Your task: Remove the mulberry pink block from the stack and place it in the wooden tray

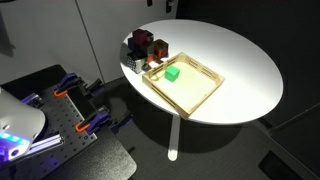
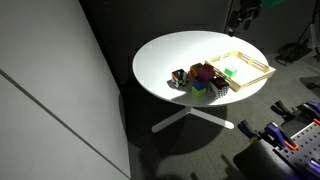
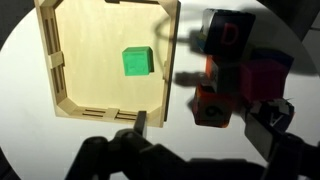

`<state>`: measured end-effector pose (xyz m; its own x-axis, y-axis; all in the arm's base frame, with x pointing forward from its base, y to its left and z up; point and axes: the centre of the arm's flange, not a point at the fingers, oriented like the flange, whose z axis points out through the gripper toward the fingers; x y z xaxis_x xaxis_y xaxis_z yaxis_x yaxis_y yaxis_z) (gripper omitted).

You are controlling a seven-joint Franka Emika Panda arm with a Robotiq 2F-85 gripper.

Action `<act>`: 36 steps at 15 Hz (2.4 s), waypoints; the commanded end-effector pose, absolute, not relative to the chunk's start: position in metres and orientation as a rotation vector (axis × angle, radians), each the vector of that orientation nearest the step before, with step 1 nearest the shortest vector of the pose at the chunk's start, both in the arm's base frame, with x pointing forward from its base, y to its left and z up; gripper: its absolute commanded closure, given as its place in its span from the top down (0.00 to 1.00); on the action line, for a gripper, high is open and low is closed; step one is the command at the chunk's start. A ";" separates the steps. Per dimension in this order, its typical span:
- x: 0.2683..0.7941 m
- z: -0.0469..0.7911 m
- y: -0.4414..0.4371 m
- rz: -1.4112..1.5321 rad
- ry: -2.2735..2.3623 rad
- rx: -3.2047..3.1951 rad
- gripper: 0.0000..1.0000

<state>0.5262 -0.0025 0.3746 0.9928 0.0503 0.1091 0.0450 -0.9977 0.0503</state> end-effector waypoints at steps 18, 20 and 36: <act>0.589 0.298 0.112 0.126 0.359 3.123 1.00; 0.590 0.295 0.124 0.120 0.383 3.124 1.00; 0.574 0.268 0.150 0.033 0.397 3.051 1.00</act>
